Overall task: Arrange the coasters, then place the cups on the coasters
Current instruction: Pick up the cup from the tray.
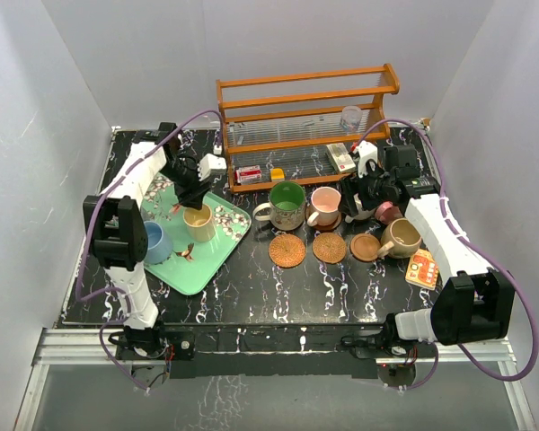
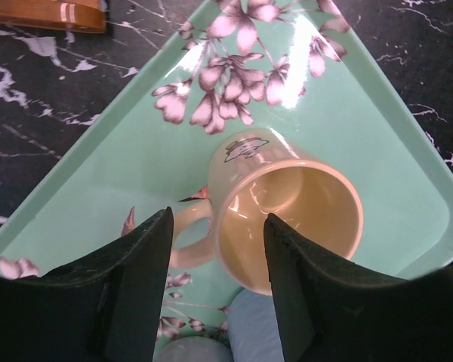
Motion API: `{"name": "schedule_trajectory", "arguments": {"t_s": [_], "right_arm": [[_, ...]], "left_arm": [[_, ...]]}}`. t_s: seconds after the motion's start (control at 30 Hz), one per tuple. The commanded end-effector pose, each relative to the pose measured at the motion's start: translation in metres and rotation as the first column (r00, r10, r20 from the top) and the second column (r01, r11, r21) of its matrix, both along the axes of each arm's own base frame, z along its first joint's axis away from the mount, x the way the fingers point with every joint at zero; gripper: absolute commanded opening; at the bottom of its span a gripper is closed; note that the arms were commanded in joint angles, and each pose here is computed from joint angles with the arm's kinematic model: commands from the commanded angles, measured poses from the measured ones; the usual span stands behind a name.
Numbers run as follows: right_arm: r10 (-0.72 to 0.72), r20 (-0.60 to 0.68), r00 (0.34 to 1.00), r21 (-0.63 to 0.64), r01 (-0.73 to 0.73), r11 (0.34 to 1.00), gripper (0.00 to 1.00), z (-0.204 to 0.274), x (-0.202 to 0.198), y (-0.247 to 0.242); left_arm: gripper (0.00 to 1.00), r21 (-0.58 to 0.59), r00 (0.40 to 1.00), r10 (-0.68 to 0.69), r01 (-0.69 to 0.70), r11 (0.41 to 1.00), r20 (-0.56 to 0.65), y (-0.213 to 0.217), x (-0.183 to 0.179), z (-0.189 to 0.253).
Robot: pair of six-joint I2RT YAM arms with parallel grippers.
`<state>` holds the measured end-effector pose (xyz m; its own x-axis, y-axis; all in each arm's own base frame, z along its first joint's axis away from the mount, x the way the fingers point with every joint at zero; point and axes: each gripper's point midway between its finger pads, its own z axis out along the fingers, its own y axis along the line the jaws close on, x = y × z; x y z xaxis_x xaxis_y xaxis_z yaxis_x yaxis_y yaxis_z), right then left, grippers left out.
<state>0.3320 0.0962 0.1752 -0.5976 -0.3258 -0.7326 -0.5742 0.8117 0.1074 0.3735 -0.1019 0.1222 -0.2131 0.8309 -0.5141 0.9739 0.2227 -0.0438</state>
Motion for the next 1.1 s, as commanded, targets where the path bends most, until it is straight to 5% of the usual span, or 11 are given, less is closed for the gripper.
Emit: {"name": "schedule_trajectory", "arguments": {"t_s": [0.0, 0.2, 0.4, 0.6, 0.87, 1.07], "right_arm": [[-0.003, 0.081, 0.997, 0.019, 0.002, 1.000, 0.71, 0.018, 0.008, 0.000], [-0.005, 0.073, 0.997, 0.020, 0.004, 1.000, 0.71, 0.016, 0.008, -0.001], [-0.008, 0.070, 0.998, 0.019, 0.006, 1.000, 0.71, 0.014, 0.009, -0.002], [-0.004, 0.058, 0.998, 0.022, 0.003, 1.000, 0.71, 0.013, 0.011, -0.001], [0.016, 0.043, 0.999, 0.049, -0.018, 0.999, 0.71, 0.023, 0.024, 0.007], [0.049, 0.100, 0.994, 0.108, -0.060, 0.992, 0.70, 0.058, 0.045, 0.024]], "left_arm": [[0.50, -0.063, 0.985, -0.146, 0.140, 0.988, -0.091, -0.011, -0.023, 0.003], [0.47, -0.067, 0.974, -0.176, 0.168, 0.984, -0.141, -0.021, -0.024, -0.014], [0.21, -0.028, 0.968, -0.177, 0.175, 0.984, -0.177, -0.024, -0.027, -0.024], [0.06, 0.030, 0.977, -0.117, 0.125, 0.992, -0.178, -0.016, -0.028, -0.012], [0.00, 0.000, 0.970, 0.235, -0.235, 0.972, -0.065, -0.020, -0.013, 0.046], [0.00, -0.200, 0.895, 0.446, -0.435, 0.878, 0.016, -0.038, -0.011, 0.111]]}}
